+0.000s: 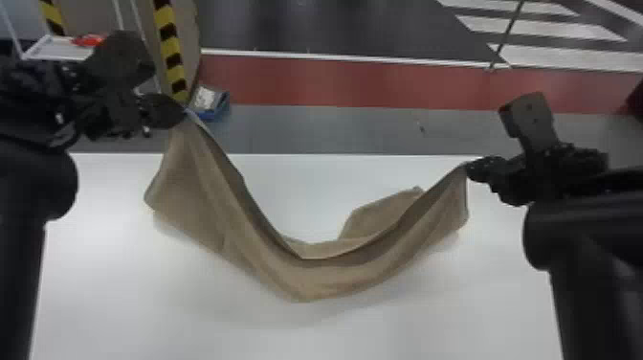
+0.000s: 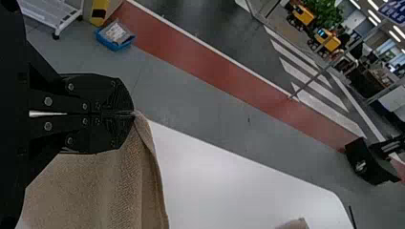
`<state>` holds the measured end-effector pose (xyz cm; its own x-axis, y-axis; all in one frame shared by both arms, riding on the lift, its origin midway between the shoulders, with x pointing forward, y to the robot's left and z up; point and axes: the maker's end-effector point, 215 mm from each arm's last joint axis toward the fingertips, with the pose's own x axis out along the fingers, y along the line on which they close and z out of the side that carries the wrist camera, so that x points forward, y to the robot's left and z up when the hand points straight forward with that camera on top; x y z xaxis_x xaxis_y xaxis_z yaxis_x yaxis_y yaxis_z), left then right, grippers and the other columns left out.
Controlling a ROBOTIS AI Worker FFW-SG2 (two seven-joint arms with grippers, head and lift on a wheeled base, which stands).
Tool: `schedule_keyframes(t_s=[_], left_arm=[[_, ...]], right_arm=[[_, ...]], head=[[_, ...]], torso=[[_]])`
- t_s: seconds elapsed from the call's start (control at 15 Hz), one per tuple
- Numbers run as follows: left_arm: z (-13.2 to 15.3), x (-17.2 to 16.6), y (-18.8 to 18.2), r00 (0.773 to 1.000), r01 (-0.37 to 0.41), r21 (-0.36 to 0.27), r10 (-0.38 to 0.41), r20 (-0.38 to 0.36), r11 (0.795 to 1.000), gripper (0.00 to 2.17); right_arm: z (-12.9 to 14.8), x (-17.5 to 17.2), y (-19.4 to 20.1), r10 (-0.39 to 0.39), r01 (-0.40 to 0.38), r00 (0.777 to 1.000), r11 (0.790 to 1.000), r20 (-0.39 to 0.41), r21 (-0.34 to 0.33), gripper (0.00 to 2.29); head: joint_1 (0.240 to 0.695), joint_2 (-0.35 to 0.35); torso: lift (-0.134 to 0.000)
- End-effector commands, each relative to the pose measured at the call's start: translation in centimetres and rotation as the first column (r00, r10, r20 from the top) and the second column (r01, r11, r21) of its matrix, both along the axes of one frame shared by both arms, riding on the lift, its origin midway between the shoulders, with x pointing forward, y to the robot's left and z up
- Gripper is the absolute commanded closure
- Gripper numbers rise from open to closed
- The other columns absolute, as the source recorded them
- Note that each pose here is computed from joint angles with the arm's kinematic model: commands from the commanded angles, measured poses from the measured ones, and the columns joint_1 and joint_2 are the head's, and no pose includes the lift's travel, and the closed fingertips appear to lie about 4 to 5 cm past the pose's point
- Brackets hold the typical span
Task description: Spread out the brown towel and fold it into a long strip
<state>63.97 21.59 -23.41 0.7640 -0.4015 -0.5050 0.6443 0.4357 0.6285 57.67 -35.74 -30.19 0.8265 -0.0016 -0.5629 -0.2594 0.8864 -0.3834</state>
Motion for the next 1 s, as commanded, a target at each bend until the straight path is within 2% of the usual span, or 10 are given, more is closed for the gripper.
schedule_keyframes(t_s=[0.0,0.13,0.27,0.33,0.4,0.47,0.53,0.67,0.73,0.93], left_arm=[[3.9,7.7,-0.5,0.995,-0.073,-0.049,0.076,0.061,0.996,2.10],[9.2,12.2,1.9,0.967,-0.172,-0.088,0.185,0.176,0.981,2.14],[14.8,11.7,5.6,0.929,-0.239,-0.159,0.273,0.250,0.958,2.14],[16.1,9.5,7.8,0.913,-0.263,-0.204,0.311,0.263,0.943,2.14],[16.0,6.9,9.7,0.903,-0.273,-0.209,0.325,0.282,0.939,2.14],[15.0,3.2,11.8,0.891,-0.291,-0.222,0.349,0.292,0.930,2.14],[12.7,-1.0,13.4,0.895,-0.289,-0.242,0.351,0.275,0.926,2.14],[6.8,-8.6,15.0,0.904,-0.307,-0.213,0.354,0.239,0.927,2.14],[3.3,-11.8,14.4,0.923,-0.283,-0.148,0.311,0.227,0.948,2.14],[-6.4,-17.6,13.1,0.969,-0.198,-0.054,0.204,0.143,0.979,2.14]], right_arm=[[3.0,5.2,-0.3,-0.051,0.051,0.998,0.999,0.021,0.000,1.51],[7.3,8.6,-1.0,-0.072,0.071,0.995,0.997,0.066,0.007,1.51],[12.0,10.1,-1.1,-0.083,0.080,0.988,0.996,0.131,0.027,1.51],[13.1,9.4,-1.1,-0.085,0.078,0.986,0.996,0.145,0.052,1.51],[13.6,8.3,-1.0,-0.065,0.056,0.986,0.996,0.156,0.063,1.51],[13.2,6.2,-0.5,-0.043,0.031,0.987,0.997,0.157,0.076,1.51],[12.0,3.4,0.2,-0.013,0.001,0.989,0.997,0.150,0.082,1.51],[7.0,-2.7,1.3,0.045,-0.051,0.995,0.997,0.093,0.058,1.51],[3.9,-5.5,2.1,0.094,-0.095,0.995,0.995,0.046,0.028,1.51],[-3.4,-10.8,3.9,0.198,-0.202,0.977,0.979,-0.079,-0.042,1.51]], head=[[0.594,-0.126],[0.514,-0.118],[0.441,-0.103],[0.383,-0.089],[0.359,-0.079],[0.345,-0.066],[0.343,-0.051],[0.376,-0.022],[0.452,0.005],[0.618,0.026]], torso=[[-0.123],[-0.123],[-0.123],[-0.123],[-0.123],[-0.123],[-0.123],[-0.123],[-0.123],[-0.123]])
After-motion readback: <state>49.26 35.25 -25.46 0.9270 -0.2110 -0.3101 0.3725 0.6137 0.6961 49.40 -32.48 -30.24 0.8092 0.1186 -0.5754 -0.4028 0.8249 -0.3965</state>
